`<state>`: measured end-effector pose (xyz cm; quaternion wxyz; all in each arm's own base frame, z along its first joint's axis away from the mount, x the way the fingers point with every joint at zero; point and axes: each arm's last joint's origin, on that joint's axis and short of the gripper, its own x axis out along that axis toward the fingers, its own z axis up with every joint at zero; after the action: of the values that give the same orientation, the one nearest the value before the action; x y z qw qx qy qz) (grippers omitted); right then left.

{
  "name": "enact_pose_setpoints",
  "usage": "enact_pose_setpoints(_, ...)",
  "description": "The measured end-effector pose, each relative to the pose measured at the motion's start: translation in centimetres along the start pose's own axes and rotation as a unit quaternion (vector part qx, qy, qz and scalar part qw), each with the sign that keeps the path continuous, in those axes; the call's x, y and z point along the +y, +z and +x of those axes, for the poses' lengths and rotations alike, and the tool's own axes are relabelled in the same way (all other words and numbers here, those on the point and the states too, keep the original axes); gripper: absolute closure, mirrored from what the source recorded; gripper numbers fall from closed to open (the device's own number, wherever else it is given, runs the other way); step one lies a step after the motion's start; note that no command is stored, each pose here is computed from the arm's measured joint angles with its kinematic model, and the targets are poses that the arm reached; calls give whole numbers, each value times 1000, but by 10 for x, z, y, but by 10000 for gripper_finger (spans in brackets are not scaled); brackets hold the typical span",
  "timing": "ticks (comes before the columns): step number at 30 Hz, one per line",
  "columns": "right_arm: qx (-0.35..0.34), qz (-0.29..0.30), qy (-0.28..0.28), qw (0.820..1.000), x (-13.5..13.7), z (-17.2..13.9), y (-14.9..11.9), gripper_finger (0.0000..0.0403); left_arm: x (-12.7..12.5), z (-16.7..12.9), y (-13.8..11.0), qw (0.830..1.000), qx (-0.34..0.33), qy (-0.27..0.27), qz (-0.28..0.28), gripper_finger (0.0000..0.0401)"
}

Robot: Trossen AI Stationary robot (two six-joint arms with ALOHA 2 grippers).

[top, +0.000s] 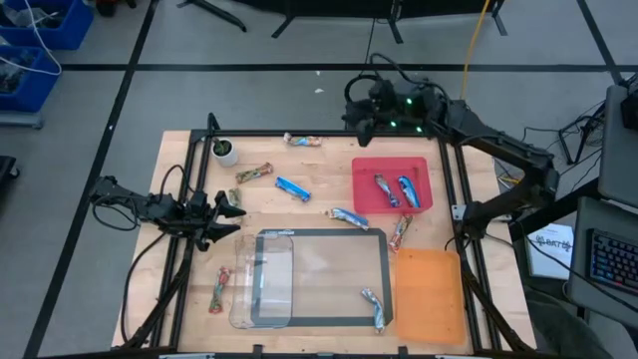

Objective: Pick and place Granola Bars by type
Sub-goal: Put the blue granola bar into the red bin

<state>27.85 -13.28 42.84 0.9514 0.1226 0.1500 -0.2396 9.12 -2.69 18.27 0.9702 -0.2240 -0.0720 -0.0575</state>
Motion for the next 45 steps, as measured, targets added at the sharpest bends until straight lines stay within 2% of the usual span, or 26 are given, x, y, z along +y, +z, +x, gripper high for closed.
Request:
enact_pose_setpoints(9, 14, -53, 17, 998, 11, 31, 27, 155, 0, 0, 0, 1000, 0, 0, 0, 146)
enact_pose_setpoints(17, 28, -85, 28, 996, 22, 66, 26, 155, 0, 0, 0, 1000, 0, 0, 0, 146)
enact_pose_setpoints(28, 84, -98, 34, 991, 31, 116, -5, 156, 0, 0, 0, 1000, 0, 0, 0, 146)
enact_pose_setpoints(35, 92, -113, 50, 988, 46, 134, -19, 156, 0, 0, 0, 1000, 0, 0, 0, 146)
enact_pose_setpoints(45, 142, -123, 57, 981, 57, 168, -52, 156, 0, 0, 0, 1000, 0, 0, 0, 146)
